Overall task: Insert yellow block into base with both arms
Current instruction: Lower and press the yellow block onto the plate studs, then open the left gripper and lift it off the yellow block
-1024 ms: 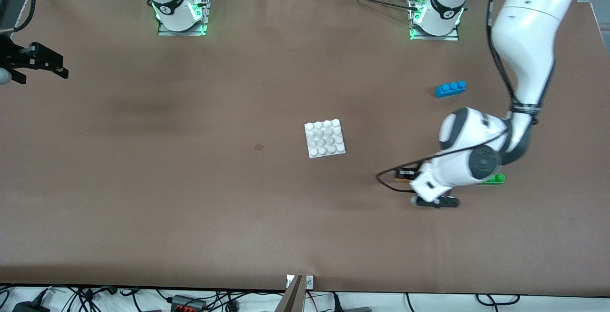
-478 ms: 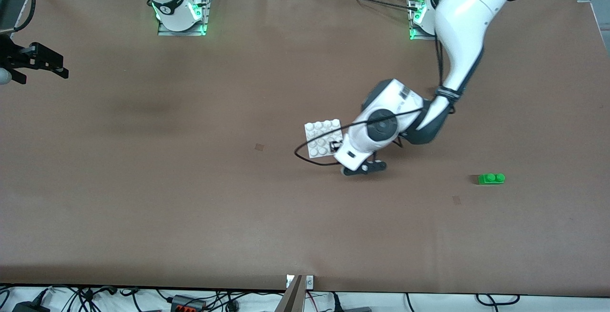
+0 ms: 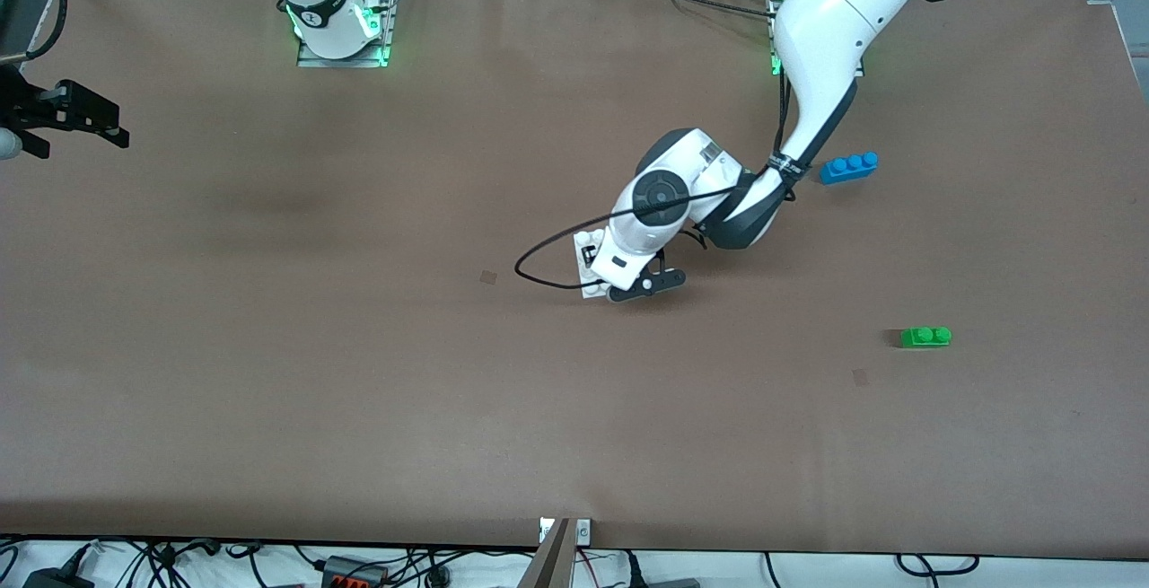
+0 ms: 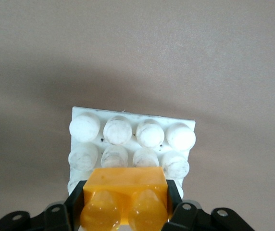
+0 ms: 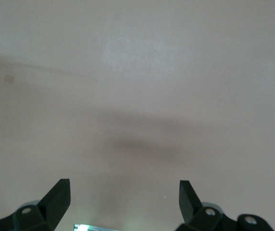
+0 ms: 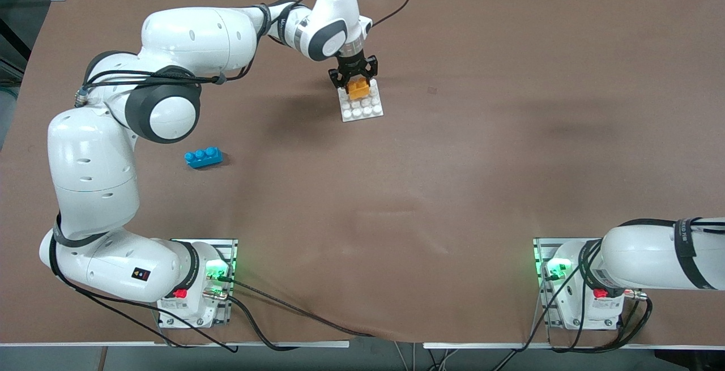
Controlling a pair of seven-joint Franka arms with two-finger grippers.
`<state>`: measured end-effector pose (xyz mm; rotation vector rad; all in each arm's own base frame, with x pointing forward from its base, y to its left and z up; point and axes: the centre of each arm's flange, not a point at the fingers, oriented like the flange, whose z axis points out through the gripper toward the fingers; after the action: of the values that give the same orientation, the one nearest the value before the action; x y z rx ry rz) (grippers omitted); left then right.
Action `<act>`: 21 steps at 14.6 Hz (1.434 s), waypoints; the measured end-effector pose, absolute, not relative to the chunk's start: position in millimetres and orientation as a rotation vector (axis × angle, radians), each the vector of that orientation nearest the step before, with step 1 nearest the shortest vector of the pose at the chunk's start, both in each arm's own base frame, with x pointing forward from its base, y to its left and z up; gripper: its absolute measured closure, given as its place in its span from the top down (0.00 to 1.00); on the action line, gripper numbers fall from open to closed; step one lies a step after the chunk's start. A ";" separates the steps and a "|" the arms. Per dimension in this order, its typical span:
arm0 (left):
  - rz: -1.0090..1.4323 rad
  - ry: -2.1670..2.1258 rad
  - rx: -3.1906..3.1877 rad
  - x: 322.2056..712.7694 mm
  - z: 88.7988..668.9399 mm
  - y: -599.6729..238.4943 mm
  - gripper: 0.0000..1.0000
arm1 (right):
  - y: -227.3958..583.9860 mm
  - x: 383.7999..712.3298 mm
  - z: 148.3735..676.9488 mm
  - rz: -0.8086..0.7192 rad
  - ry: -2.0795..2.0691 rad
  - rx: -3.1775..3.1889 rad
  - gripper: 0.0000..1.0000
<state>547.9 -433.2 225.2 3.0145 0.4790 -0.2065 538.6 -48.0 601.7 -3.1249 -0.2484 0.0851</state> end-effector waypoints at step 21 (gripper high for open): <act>-0.088 0.398 3.081 514.0 207.7 -450.7 0.77 | -49.0 531.5 601.3 0.157 -0.243 -3.114 1.00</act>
<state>514.0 -450.7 207.7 3.0810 0.3983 -0.0881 531.5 -49.0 601.3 -3.1144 -0.2427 0.1568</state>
